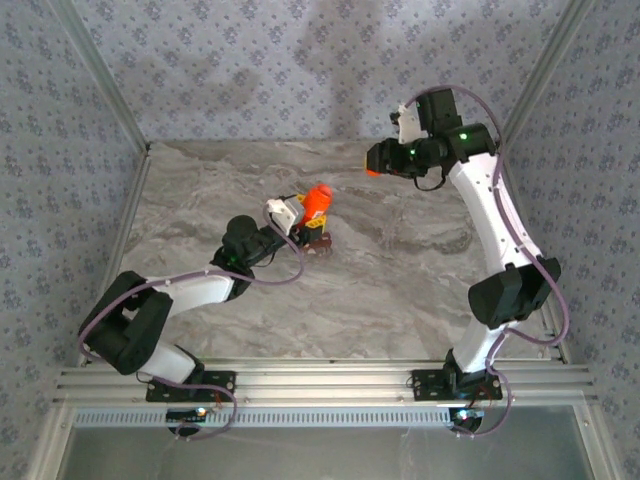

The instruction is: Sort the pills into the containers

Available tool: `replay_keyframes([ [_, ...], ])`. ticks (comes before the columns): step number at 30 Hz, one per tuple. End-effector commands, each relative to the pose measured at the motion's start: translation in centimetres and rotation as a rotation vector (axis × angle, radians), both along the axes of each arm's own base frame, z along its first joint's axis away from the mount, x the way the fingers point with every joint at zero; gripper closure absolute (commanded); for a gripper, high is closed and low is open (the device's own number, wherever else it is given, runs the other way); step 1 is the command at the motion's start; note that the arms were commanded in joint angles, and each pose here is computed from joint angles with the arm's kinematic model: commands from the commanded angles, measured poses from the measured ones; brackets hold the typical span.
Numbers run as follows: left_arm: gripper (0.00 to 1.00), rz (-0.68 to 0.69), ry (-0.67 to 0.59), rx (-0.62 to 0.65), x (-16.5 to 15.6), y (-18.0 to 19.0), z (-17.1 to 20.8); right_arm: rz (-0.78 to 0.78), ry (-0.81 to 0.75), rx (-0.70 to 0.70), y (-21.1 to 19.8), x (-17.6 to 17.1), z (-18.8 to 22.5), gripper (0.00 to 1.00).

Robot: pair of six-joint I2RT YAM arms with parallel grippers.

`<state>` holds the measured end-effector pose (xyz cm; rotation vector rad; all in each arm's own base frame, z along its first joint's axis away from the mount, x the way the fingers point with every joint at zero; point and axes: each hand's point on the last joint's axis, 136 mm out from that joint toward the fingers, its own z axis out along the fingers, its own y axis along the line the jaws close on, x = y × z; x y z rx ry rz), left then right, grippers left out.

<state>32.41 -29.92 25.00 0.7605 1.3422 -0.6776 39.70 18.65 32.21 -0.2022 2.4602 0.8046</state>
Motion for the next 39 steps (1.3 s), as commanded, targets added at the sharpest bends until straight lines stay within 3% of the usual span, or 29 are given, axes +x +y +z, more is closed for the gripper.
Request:
replay_keyframes([
  [1, 1.0, -0.057, -0.056, -0.023, -1.0, -0.7, 1.6, 0.095, -0.025, 0.094, 1.2, -0.4, 2.3, 0.54],
  [8, 1.0, -0.108, -0.053, 0.001, -1.6, -1.3, 1.7, 0.222, -0.028, 0.194, 3.3, -0.8, 3.5, 0.55],
  [26, 1.0, -0.172, -0.082, 0.076, -0.9, -1.9, 1.3, 0.474, 0.074, 0.131, 4.3, -4.0, -2.1, 0.56],
  [39, 1.0, -0.269, -0.066, 0.099, 0.1, -2.7, 0.3, 0.543, 0.092, 0.171, 4.9, -4.4, -2.3, 0.58],
])
